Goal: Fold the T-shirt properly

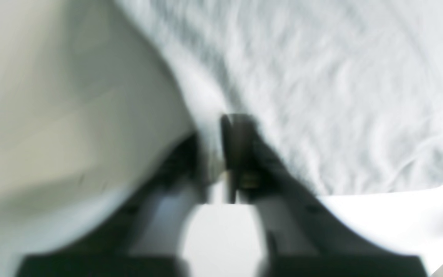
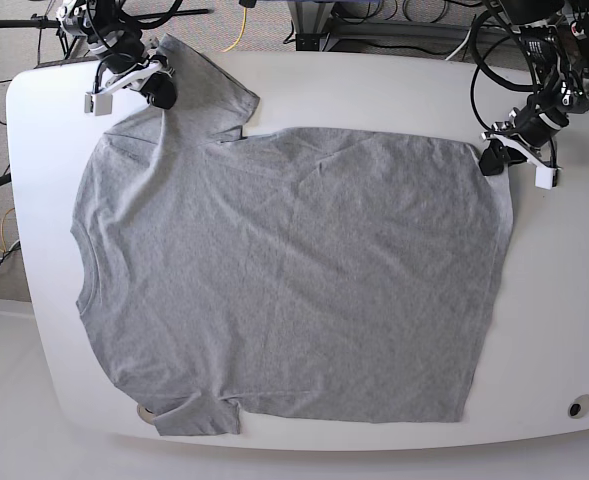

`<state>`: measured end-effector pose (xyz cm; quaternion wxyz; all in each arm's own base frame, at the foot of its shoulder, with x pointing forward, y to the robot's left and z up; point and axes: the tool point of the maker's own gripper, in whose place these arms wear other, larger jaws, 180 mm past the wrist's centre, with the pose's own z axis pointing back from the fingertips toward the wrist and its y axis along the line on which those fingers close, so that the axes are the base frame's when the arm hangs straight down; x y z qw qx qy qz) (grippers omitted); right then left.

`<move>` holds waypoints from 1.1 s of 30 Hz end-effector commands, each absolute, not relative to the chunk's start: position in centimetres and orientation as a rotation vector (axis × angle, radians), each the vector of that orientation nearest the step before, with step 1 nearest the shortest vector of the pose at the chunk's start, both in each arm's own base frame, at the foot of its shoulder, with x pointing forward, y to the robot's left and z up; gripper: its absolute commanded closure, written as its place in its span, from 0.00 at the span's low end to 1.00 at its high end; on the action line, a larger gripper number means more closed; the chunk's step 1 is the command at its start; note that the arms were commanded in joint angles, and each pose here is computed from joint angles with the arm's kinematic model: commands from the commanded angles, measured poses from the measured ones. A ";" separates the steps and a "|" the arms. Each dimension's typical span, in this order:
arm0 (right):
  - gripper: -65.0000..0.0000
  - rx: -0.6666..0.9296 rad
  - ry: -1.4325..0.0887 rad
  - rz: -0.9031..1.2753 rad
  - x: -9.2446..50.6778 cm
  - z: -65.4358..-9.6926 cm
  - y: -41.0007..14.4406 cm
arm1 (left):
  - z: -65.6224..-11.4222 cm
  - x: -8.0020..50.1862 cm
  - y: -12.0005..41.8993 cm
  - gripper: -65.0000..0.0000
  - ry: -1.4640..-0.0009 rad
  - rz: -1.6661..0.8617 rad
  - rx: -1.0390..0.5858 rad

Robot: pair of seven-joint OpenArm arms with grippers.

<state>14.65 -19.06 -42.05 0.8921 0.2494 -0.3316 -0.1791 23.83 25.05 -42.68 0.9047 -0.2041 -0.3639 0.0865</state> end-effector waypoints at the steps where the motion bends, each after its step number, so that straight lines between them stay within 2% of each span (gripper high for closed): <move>1: 1.00 0.517 -0.729 -0.355 15.1 -41.1 -19.5 | -43.3 22.1 25.9 0.97 -0.663 0.128 -0.352; 14: 1.00 0.504 -0.742 -0.290 15.2 -40.5 -19.9 | -40.8 21.6 27.9 0.98 -0.725 0.117 -0.279; 22: 1.00 0.466 -0.746 -0.191 13.8 -38.8 -20.0 | -40.5 19.9 28.9 0.98 -0.689 0.116 -0.240; 33: 1.00 0.456 -0.698 -0.196 11.7 -39.2 -19.9 | -40.6 18.4 29.3 0.98 -0.669 0.124 -0.221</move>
